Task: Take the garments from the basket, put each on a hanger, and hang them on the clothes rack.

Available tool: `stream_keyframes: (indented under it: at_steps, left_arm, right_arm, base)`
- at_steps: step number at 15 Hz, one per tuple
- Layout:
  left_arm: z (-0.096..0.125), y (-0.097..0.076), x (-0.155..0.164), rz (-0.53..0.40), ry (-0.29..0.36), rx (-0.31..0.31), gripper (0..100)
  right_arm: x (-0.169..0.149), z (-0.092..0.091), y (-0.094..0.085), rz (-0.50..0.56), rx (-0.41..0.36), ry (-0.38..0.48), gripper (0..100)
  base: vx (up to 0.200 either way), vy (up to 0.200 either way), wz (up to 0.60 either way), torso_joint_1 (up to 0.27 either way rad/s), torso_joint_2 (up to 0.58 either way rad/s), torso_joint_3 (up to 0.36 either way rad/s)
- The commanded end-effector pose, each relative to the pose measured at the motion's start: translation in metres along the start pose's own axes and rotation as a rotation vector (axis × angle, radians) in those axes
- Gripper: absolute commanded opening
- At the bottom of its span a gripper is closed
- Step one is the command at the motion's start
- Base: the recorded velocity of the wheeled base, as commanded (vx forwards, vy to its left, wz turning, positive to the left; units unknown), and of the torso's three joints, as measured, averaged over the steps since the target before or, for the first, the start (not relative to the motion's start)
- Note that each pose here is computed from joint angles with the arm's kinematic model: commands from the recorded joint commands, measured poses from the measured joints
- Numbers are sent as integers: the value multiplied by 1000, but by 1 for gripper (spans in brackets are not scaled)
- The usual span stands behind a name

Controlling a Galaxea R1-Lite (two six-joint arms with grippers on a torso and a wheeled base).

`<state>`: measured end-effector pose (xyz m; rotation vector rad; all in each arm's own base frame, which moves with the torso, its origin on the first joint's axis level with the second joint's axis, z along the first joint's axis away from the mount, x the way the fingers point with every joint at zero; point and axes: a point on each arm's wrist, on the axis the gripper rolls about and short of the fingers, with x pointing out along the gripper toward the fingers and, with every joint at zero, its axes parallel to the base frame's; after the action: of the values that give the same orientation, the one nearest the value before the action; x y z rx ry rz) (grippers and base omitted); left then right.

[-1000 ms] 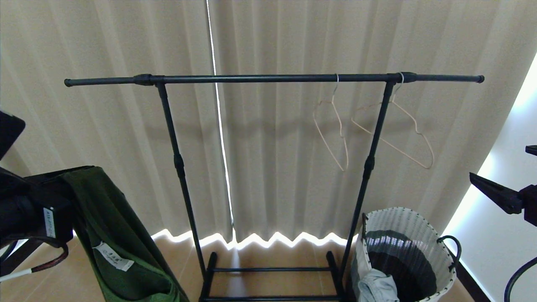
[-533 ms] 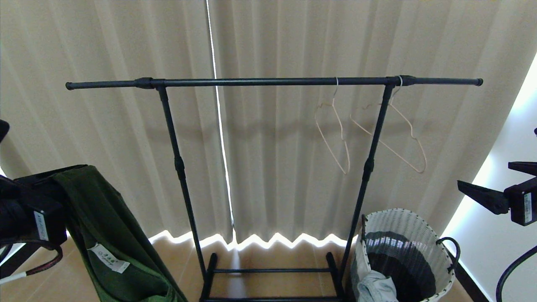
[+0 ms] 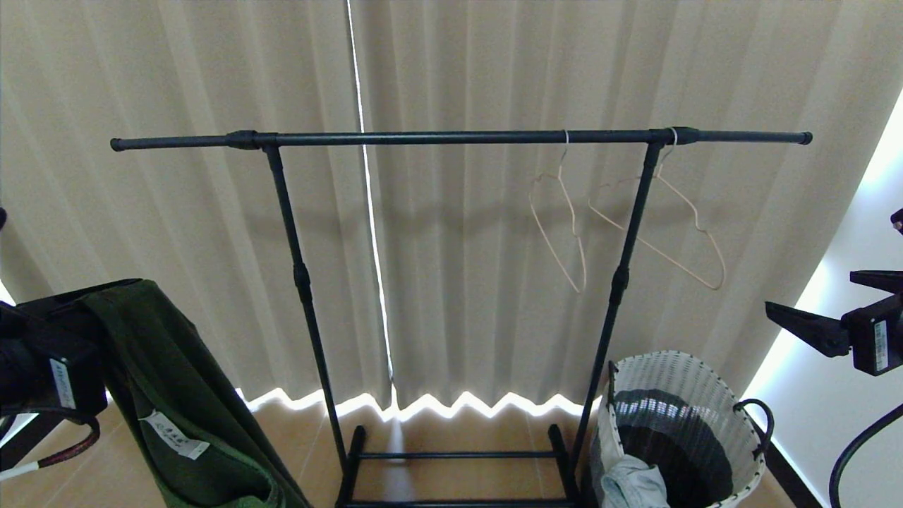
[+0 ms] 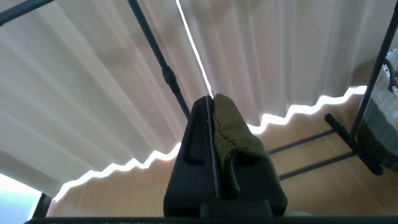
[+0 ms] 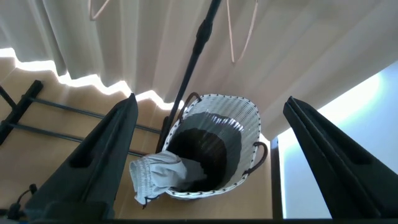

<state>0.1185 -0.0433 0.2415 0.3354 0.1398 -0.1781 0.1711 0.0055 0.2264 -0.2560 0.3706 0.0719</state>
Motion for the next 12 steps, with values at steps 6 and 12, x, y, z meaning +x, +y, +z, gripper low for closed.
stream_keyframes:
  at_steps: [6, 12]
  left_arm:
    - [-2, -1, 0, -2, 6, 8, 0]
    - [-2, -1, 1, -11, 4, 5, 0]
  right_arm:
    - [-1, -1, 0, 4, -1, -1, 100]
    - [-2, 0, 0, 1, 0, -6, 100]
  base:
    - [0, -200, 0, -1, 2, 3]
    - [0, -33, 0, 1, 0, 0]
